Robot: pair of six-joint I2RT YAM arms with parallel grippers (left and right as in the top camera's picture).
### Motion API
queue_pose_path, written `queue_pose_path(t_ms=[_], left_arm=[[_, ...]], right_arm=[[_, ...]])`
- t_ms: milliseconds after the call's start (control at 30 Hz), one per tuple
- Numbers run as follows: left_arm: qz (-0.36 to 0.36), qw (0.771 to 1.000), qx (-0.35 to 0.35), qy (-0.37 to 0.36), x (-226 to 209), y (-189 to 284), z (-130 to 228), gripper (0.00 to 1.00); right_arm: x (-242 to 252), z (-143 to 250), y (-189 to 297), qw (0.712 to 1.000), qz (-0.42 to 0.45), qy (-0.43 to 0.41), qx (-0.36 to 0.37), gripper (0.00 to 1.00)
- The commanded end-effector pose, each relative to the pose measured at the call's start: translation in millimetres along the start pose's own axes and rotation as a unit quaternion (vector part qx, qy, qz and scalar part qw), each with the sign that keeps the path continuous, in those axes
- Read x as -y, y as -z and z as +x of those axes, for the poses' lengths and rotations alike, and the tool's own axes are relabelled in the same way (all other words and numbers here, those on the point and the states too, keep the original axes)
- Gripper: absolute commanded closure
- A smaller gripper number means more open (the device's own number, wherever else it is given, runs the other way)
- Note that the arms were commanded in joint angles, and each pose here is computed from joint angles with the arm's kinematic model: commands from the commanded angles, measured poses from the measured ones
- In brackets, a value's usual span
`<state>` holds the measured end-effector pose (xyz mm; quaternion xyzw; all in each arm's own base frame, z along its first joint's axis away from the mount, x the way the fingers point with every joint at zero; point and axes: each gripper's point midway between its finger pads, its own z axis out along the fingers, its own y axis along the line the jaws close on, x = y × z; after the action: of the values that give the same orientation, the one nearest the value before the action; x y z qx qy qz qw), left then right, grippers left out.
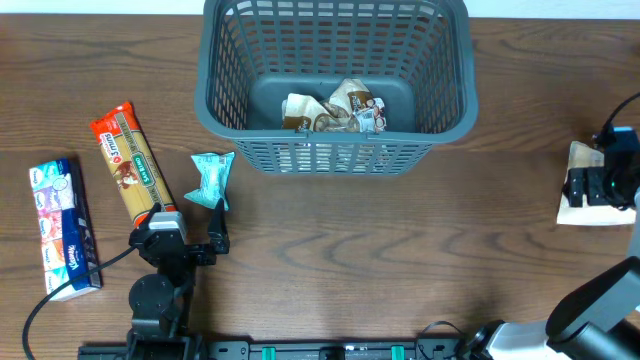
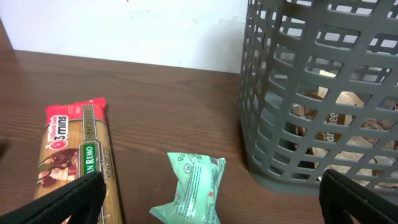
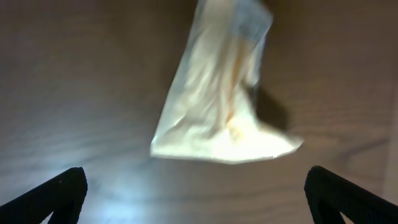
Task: Pack container
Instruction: 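Move the right gripper to the cream pouch and grasp it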
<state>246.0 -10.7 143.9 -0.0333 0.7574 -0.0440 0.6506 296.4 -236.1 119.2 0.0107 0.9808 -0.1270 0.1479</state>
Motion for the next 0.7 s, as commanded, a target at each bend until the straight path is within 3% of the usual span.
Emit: queue_pose_path(t_ms=[0, 367, 667], left_arm=[[-0.017, 0.999, -0.027, 0.003, -6.6, -1.3, 18.1, 0.02], [-0.017, 0.999, -0.027, 0.004, -6.6, -1.3, 18.3, 0.01], [-0.017, 0.999, -0.027, 0.003, -6.7, -1.3, 18.3, 0.01]], right_arm=[[3.6, -7.4, -11.1, 1.000, 0.003, 0.007, 0.010, 0.01], [2.8, 0.6, -79.7, 0.999, -0.018, 0.002, -0.026, 0.01], [16.9, -1.6, -99.7, 1.000, -0.004, -0.010, -0.014, 0.01]])
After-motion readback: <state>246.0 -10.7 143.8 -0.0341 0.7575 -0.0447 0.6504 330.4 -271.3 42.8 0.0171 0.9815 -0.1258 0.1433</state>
